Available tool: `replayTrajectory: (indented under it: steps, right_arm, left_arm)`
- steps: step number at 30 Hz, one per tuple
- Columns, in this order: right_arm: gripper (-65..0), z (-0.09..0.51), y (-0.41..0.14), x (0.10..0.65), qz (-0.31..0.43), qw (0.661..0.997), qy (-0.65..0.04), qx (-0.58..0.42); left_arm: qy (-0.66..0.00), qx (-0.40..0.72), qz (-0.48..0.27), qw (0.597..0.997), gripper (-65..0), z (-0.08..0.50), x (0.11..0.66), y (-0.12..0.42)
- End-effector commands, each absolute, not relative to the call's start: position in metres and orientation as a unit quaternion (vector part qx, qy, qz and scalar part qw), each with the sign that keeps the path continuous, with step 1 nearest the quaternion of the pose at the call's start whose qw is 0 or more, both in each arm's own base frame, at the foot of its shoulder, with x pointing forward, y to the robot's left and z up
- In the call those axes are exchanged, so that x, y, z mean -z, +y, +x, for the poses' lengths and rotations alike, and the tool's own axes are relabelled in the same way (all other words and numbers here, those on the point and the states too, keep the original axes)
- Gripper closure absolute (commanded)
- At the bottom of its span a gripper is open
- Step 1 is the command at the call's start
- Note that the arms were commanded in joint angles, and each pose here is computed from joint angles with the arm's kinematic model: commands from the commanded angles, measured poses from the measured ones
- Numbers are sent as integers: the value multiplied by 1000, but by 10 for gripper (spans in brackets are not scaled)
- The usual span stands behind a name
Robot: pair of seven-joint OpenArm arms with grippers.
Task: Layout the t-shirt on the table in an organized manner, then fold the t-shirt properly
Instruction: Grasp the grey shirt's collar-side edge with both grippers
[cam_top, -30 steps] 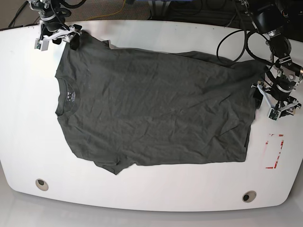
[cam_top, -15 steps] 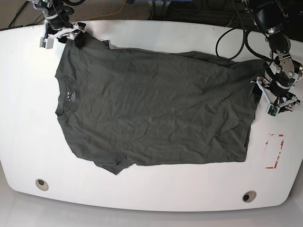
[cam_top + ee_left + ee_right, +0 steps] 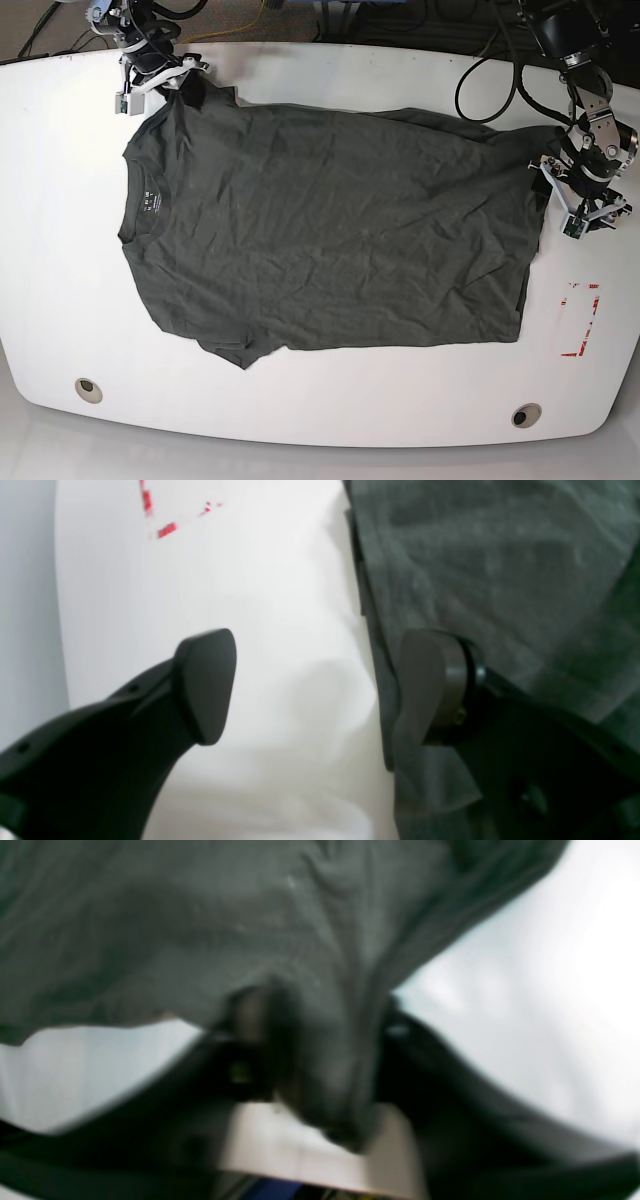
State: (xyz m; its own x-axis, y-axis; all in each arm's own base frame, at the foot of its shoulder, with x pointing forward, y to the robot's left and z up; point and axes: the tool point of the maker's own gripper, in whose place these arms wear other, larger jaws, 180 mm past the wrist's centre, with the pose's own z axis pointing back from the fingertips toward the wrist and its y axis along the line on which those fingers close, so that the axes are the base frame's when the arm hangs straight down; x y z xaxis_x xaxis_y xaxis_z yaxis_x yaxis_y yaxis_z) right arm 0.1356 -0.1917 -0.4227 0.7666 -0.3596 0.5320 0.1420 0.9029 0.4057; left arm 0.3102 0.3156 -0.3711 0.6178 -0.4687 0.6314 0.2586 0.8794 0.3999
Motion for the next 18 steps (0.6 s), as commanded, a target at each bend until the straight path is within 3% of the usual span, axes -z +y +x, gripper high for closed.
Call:
replayTrajectory:
  steps: [1,9,18]
  right_arm:
    - [-4,133,-195,418,162,928,-311,124]
    - [0,137,-195,380,135,935,-321,68]
    - [0,155,-208,363,156,929,-331,59]
  left_arm:
    - [-413,203,148,876,-467,321,352,321]
    - [-400,204,145,882,-467,311,361,321]
    - [-392,206,144,885,-467,304,367,321]
